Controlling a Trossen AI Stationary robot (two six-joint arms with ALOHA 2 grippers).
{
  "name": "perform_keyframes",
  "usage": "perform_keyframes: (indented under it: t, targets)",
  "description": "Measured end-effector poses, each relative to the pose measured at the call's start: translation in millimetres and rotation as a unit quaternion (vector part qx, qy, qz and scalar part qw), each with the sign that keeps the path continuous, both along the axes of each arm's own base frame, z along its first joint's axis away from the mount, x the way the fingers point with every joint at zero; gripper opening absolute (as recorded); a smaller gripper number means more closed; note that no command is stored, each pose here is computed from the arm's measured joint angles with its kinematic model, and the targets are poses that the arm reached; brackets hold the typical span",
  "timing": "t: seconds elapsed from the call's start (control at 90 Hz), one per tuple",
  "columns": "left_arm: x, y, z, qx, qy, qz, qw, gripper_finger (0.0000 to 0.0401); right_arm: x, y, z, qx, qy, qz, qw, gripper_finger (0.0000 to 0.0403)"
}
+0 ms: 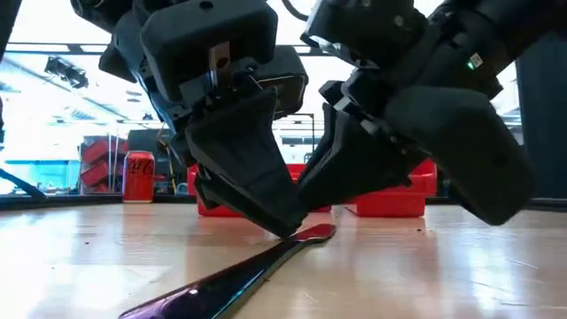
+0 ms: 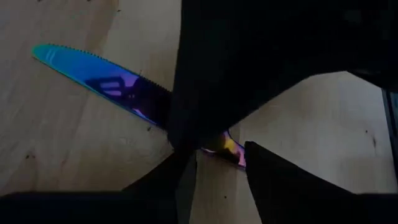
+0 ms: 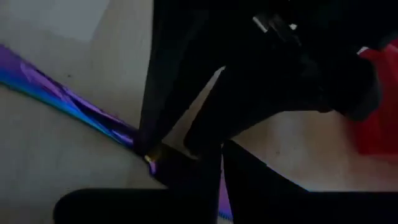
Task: Sort silverware
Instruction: Put the iridescent knife into the right orange bin
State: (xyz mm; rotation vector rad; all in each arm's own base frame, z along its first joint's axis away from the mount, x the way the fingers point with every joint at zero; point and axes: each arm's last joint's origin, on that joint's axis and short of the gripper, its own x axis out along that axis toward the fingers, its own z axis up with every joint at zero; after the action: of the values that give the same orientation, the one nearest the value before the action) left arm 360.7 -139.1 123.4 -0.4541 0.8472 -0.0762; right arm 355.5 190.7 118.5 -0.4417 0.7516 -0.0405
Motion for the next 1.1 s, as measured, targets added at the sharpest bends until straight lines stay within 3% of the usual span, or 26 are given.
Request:
perform_keyframes:
  t: [0.256,0.422,0.633,1.1]
  targets:
    - [0,0,0,0.003,0.005,-0.001,1.000,0.0122,-17,5,2,-0.033,0.061,0.026,0.997,0.0000]
    - [0,1,0,0.002,0.002,0.001,1.000,0.0122,-21,11,-1,0.011,0.089,0.049,0.995,0.0000]
    - [1,2,0,-0.006,0.001,0.008,1.000,0.0122,-12,-3,-1,0.058,0.092,0.007,0.994,0.0000]
    - [1,1,0,-0.006,-0.003,0.002,1.000,0.0123,7,-21,1,0.053,0.036,-0.006,0.998,0.0000]
